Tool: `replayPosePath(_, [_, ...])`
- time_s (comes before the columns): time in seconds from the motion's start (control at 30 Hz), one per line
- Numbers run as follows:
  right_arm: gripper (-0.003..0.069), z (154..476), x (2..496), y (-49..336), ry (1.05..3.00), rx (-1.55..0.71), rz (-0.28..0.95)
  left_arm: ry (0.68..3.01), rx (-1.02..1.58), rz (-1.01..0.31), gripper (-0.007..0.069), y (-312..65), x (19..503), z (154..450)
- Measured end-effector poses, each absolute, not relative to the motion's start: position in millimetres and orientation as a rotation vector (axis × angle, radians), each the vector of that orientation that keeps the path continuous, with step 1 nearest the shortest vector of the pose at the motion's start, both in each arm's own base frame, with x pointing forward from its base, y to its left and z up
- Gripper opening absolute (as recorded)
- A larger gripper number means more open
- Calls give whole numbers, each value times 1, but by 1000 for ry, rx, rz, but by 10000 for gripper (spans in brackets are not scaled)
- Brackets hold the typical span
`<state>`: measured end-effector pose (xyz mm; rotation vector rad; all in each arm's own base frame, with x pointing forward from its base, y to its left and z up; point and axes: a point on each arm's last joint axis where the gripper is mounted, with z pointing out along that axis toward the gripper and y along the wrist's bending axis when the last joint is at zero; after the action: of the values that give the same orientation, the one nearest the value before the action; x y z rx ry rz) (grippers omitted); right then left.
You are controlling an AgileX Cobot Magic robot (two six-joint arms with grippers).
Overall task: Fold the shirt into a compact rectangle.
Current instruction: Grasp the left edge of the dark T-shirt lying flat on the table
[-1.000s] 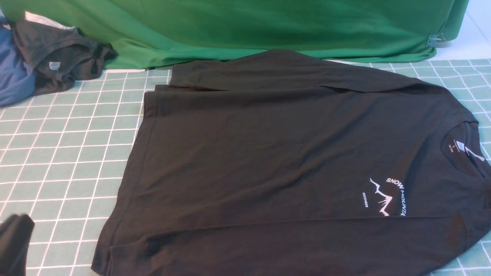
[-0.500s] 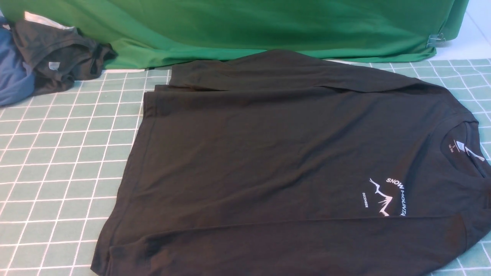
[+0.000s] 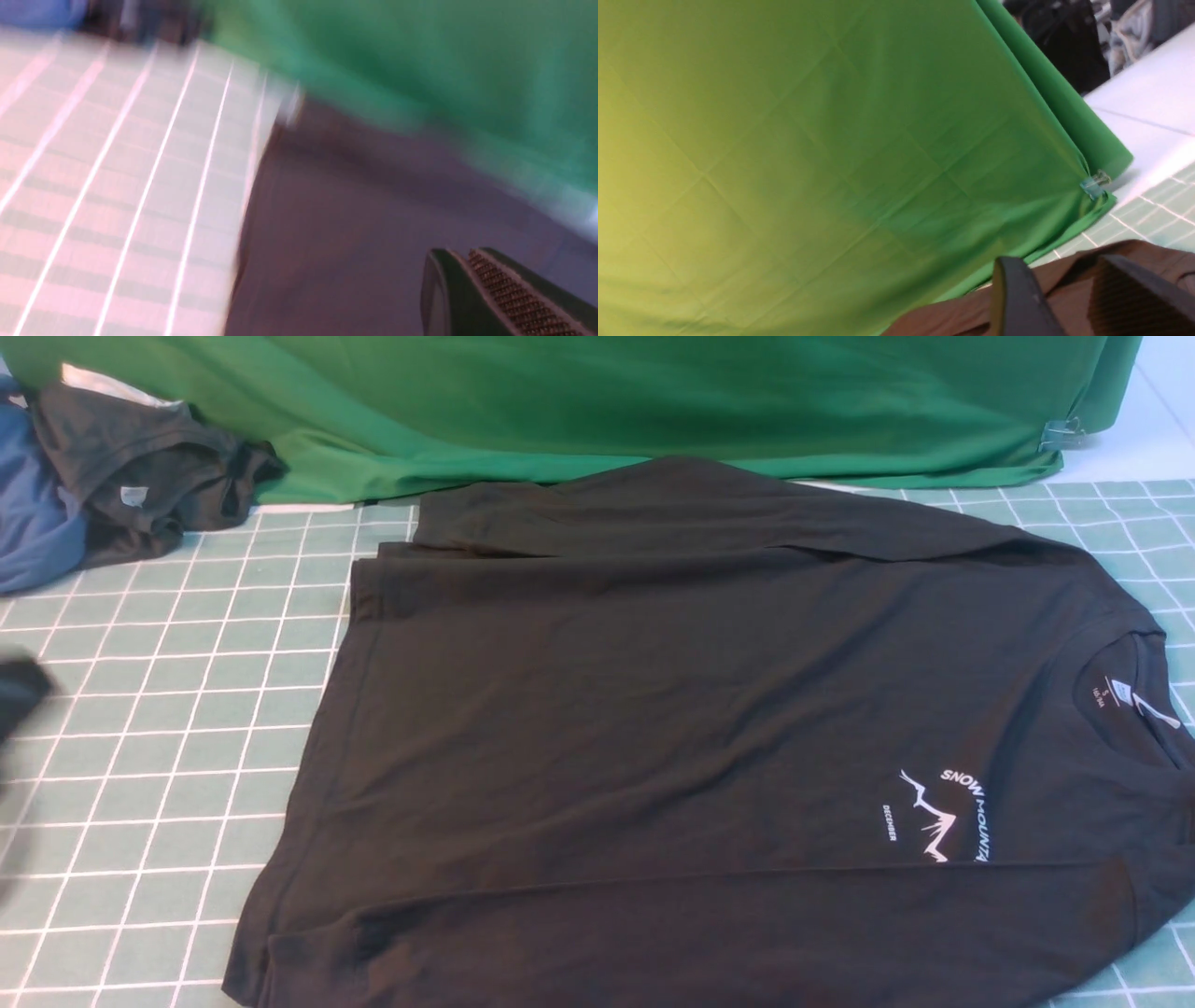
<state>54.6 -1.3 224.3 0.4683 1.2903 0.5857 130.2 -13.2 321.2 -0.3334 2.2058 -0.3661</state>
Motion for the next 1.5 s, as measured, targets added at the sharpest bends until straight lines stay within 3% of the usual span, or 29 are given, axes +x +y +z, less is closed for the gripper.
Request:
replayPosePath(0.1, [169, 234, 53, 2, 1330, 443, 605, 2401, -270, -385, 14, -19, 150, 302])
replayPosePath(0.13, [121, 247, 51, 4, 1364, 400, 594, 2517, -240, -402, 14, -21, 162, 287])
replayPosePath(0.27, [30, 286, 53, 12, 1539, 185, 490, 2748, -201, -412, 2, -27, 179, 244])
replayPosePath(0.47, [25, 309, 87, 25, 1825, 48, 434, 2837, -27, -329, 2, -54, 176, 210])
replayPosePath(0.7, [29, 297, 120, 35, 2039, -17, 403, 2815, -54, -142, 8, -58, 185, 198])
replayPosePath(0.83, [29, 292, 125, 37, 2078, -25, 405, 2833, 0, -53, 57, -57, 190, 188])
replayPosePath(1.1, [29, 292, 126, 37, 2082, -25, 405, 2827, 27, -28, 342, -60, 205, 169])
replayPosePath(1.23, [30, 292, 126, 38, 2082, -25, 405, 2865, 27, -13, 445, -61, 208, 159])
replayPosePath(1.4, [36, 292, 126, 38, 2082, -27, 405, 2883, 8, -20, 464, -62, 209, 155])
replayPosePath(1.5, [40, 292, 126, 38, 2082, -27, 405, 2888, 1, -34, 374, -63, 208, 155])
